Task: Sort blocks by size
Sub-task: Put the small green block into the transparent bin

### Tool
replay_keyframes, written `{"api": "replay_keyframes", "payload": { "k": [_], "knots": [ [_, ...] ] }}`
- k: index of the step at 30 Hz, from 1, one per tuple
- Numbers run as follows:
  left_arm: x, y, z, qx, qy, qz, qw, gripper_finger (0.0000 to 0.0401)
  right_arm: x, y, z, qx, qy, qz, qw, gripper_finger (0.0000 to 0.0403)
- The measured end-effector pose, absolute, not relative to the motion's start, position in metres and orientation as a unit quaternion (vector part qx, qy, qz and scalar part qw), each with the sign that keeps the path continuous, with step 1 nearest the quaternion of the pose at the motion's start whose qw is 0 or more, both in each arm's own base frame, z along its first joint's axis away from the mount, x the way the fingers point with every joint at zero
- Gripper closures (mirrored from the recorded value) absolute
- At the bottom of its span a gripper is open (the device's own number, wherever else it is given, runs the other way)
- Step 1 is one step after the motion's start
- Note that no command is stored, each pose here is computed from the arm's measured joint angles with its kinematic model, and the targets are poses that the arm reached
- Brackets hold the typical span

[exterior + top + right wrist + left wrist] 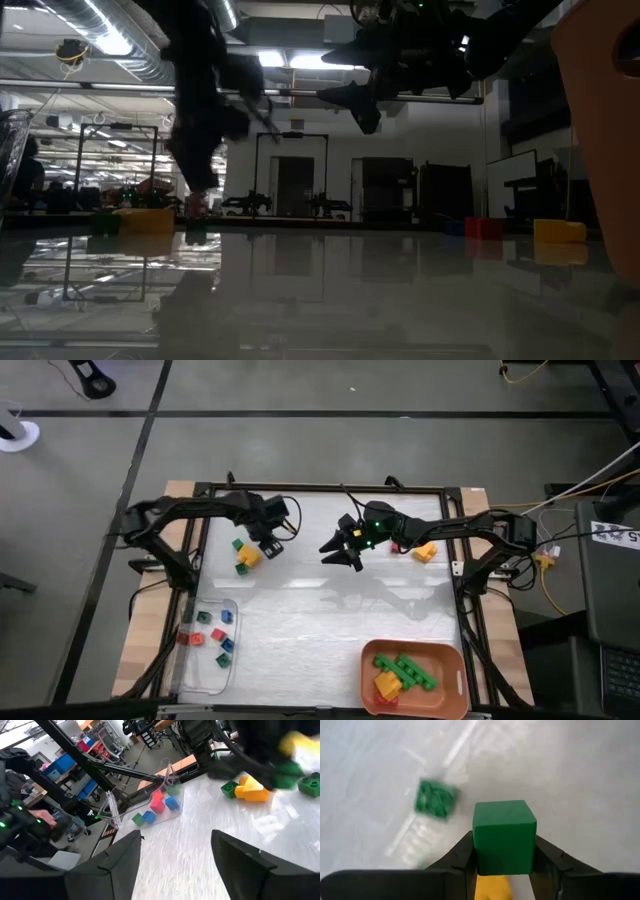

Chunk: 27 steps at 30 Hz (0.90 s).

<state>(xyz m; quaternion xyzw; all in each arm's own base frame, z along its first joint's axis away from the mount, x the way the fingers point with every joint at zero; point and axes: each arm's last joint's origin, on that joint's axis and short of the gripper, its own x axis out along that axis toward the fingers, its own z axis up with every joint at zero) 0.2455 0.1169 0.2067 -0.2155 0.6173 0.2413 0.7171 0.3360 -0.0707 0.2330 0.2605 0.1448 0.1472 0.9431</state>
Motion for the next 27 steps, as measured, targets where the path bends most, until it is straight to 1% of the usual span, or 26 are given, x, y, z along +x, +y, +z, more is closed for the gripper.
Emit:
{"api": "replay_keyframes", "payload": {
  "k": [3,6,14,19,23,27],
  "knots": [
    [0.231,0.102,0.233,-0.240,0.608,0.217,0.725,0.0286,0.336,-0.071,0.233,0.261,0.146,0.147,0.943,0.0164],
    [0.213,0.078,0.254,-0.269,0.611,0.191,0.720,0.0286,0.336,-0.071,0.231,0.259,0.152,0.146,0.943,0.0164],
    [0.159,0.002,0.296,-0.337,0.628,0.137,0.688,0.0287,0.335,-0.072,0.225,0.235,0.171,0.111,0.950,0.0164],
    [0.138,-0.035,0.300,-0.383,0.625,0.128,0.667,0.0282,0.334,-0.072,0.224,0.236,0.178,0.106,0.949,0.0164],
    [0.130,-0.060,0.295,-0.390,0.640,0.111,0.652,0.0240,0.334,-0.072,0.223,0.237,0.181,0.105,0.949,0.0164],
    [0.130,-0.082,0.282,-0.389,0.646,0.082,0.652,0.0218,0.334,-0.072,0.223,0.237,0.181,0.105,0.949,0.0164]
  ]
}}
